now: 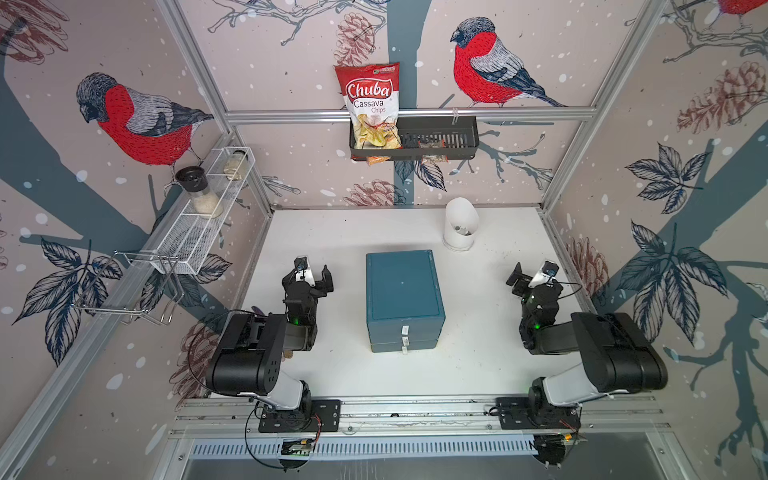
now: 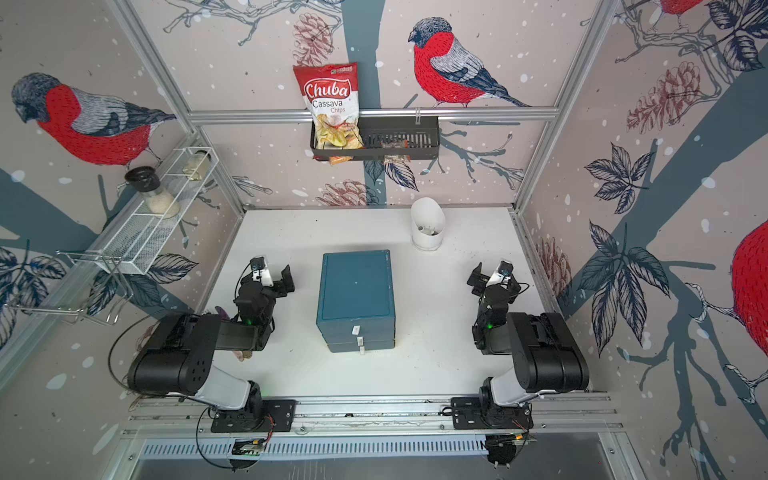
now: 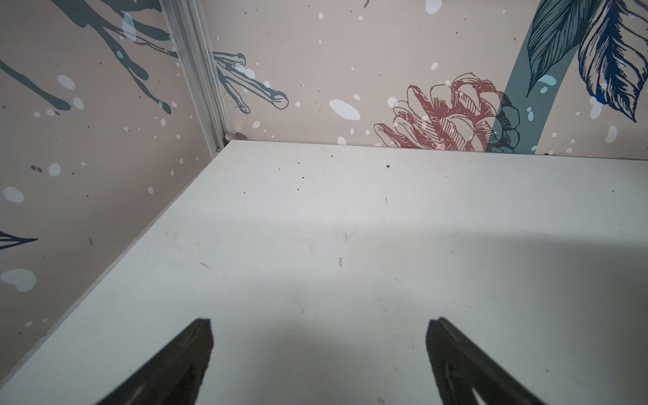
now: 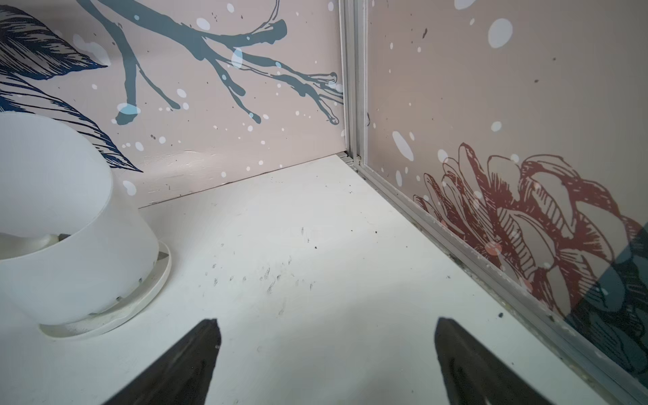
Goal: Take the seed bags out of the drawer
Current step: Move the storage box to the center of the board.
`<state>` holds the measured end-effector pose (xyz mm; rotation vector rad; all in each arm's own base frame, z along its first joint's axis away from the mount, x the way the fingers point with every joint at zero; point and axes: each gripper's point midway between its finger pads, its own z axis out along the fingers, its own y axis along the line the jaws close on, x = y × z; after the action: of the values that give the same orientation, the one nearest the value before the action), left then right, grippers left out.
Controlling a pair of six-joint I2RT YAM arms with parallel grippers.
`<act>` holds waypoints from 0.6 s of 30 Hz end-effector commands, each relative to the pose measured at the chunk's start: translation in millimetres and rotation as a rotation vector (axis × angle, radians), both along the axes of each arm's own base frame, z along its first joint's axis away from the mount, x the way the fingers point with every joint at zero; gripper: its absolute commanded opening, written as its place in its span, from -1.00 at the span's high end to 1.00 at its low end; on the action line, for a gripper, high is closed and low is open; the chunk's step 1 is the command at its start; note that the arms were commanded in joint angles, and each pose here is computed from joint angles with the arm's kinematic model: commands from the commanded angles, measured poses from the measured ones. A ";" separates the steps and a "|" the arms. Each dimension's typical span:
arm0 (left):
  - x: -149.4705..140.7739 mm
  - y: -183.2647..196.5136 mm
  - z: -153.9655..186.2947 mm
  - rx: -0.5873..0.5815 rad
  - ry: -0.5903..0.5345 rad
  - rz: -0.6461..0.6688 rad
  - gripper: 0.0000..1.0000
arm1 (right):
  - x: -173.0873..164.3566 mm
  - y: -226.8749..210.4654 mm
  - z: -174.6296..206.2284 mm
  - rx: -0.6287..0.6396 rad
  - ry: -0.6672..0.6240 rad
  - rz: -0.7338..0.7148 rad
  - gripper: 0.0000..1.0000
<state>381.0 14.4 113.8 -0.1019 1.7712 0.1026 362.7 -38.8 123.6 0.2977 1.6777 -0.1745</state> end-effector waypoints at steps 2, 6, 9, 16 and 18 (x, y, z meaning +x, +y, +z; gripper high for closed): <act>0.3 0.7 8.3 0.002 -0.034 -0.002 -0.97 | 1.8 2.6 5.6 -0.004 -0.019 0.013 -1.00; 0.2 0.2 9.1 0.002 -0.037 -0.003 -0.97 | 2.1 2.5 5.8 -0.002 -0.019 0.014 -1.00; 0.1 0.4 8.7 0.002 -0.036 -0.003 -0.97 | 2.2 2.1 5.9 -0.003 -0.020 0.014 -1.00; 0.3 0.5 9.0 0.001 -0.037 -0.003 -0.97 | 2.1 2.0 5.6 -0.002 -0.018 0.013 -1.00; 0.1 0.8 7.7 0.002 -0.032 -0.001 -0.97 | 2.1 2.1 5.9 -0.002 -0.020 0.014 -1.00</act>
<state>379.8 14.4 112.5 -0.1014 1.7742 0.1026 363.0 -37.7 124.0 0.2919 1.6777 -0.1680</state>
